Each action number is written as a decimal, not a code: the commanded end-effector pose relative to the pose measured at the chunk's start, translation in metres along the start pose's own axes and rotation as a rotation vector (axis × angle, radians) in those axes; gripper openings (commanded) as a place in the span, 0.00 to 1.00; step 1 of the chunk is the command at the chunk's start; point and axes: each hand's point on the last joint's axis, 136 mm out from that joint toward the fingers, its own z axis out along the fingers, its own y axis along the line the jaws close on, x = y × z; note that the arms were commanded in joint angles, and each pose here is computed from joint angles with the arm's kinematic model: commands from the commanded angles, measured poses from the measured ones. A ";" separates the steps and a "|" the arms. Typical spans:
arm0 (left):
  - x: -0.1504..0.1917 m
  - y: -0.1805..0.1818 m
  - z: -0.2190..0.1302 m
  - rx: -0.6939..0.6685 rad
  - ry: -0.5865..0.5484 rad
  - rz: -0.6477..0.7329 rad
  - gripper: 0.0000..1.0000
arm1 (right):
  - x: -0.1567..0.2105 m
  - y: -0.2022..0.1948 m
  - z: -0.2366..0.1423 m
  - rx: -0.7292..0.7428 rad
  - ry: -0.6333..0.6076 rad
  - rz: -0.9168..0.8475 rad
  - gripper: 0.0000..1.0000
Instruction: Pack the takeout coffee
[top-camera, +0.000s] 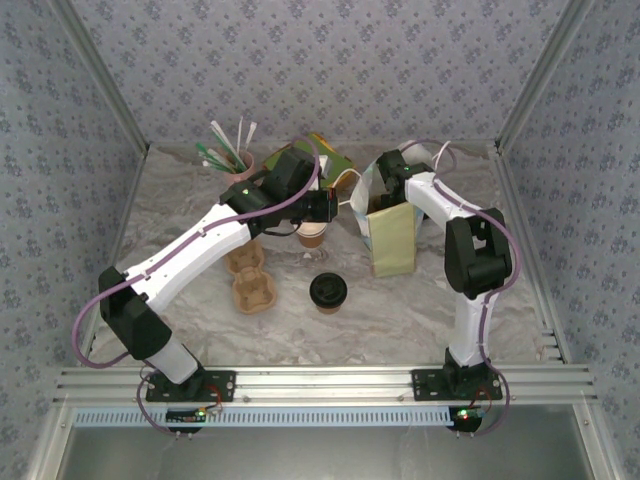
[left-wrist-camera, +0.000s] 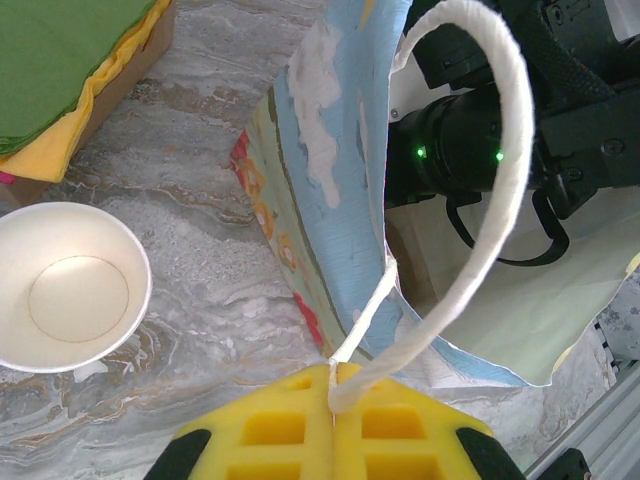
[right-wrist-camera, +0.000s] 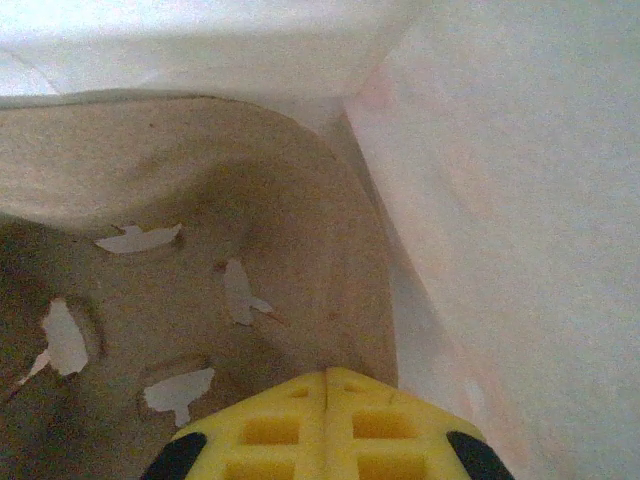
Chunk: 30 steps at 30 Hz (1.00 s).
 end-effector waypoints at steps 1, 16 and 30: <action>-0.002 -0.007 -0.002 0.015 -0.001 -0.001 0.00 | 0.015 -0.009 0.018 0.025 0.073 -0.010 0.00; -0.002 -0.006 -0.002 0.013 -0.001 0.003 0.00 | 0.017 -0.009 0.021 0.026 0.079 -0.010 0.00; -0.002 -0.005 -0.001 0.007 -0.002 0.001 0.00 | 0.008 -0.006 -0.003 0.008 0.035 -0.006 0.00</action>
